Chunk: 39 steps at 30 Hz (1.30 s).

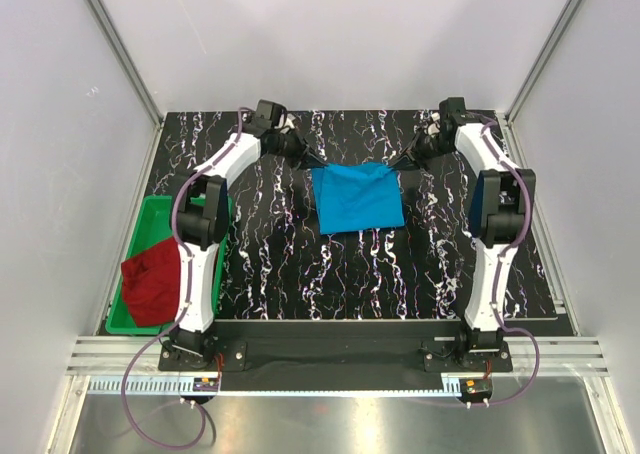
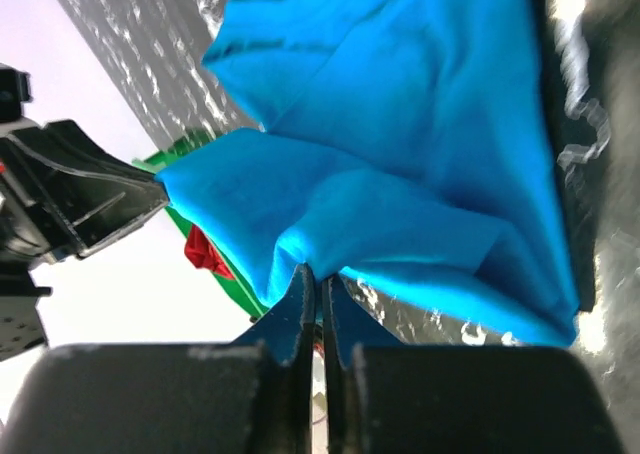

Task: Fold and stack the t-shirts
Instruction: Fold the tshirt

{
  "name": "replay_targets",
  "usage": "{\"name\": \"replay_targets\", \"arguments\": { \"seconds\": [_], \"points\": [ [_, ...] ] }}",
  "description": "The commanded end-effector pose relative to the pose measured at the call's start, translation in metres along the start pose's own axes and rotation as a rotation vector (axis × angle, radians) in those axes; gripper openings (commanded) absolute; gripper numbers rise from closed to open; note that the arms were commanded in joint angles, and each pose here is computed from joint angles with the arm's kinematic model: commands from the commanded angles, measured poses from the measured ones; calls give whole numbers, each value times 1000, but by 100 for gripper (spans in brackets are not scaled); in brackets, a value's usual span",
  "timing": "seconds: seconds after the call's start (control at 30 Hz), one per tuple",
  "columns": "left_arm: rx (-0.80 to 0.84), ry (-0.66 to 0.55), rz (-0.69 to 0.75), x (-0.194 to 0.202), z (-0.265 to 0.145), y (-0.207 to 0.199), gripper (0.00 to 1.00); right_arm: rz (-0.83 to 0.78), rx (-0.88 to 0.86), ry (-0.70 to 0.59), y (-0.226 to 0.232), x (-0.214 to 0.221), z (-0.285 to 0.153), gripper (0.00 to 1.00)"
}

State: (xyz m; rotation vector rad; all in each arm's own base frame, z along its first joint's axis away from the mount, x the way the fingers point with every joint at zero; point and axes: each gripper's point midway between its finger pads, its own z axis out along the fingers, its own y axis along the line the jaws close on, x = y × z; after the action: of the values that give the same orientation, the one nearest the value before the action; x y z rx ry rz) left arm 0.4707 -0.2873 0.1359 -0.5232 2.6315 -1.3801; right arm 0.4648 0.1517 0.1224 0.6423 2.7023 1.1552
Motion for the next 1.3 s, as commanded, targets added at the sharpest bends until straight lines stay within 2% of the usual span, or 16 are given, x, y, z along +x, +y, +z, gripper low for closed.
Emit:
{"name": "replay_targets", "arguments": {
  "seconds": [0.0, 0.13, 0.2, 0.27, 0.47, 0.53, 0.57, 0.6, 0.7, 0.73, 0.83, 0.87, 0.97, 1.1, 1.13, 1.27],
  "points": [
    [85, -21, -7, -20, -4, -19, 0, -28, -55, 21, 10, -17, 0, 6],
    [88, -62, -36, -42, -1, -10, 0, -40, -73, -2, 0, -48, 23, 10],
    [83, -81, -37, -49, 2, -2, 0, -87, -123, -37, 15, -67, 24, 10],
    [89, -94, -50, -55, 1, 2, 0, -76, -189, -3, 15, -76, 42, 12],
    [73, -156, -91, -90, -4, 23, 0, -48, -303, -50, 32, -112, 57, 26],
    [51, -179, -102, -99, -11, 35, 7, -76, -397, -45, 46, -117, 58, 33],
    [41, -179, -110, -99, -13, 39, 10, -68, -411, -45, 51, -118, 56, 40],
    [21, -192, -110, -102, -15, 43, 19, -61, -420, -44, 54, -119, 53, 47],
    [-57, -232, -52, -104, -32, 48, 36, -111, -375, -145, 49, -135, 21, 74],
    [-72, -247, 20, -106, -39, 41, 38, -144, -364, -174, 57, -134, 8, 75],
    [-114, -274, 124, -94, -55, 28, 41, -162, -254, -150, 39, -118, 3, 74],
    [-125, -283, 155, -88, -66, 19, 41, -111, -200, -93, 19, -103, 11, 74],
    [-173, -284, 251, -66, -77, 9, 42, -176, -76, -66, -18, -77, 20, 74],
    [-165, -228, 315, -21, -83, 3, 41, -220, -54, -27, -31, -48, 22, 75],
    [-185, -188, 319, -3, -77, 15, 41, -228, -41, -23, -35, -43, 23, 75],
    [-173, -149, 356, 44, -94, 14, 40, -285, 8, 13, -51, -21, 39, 75]
  ]
}}
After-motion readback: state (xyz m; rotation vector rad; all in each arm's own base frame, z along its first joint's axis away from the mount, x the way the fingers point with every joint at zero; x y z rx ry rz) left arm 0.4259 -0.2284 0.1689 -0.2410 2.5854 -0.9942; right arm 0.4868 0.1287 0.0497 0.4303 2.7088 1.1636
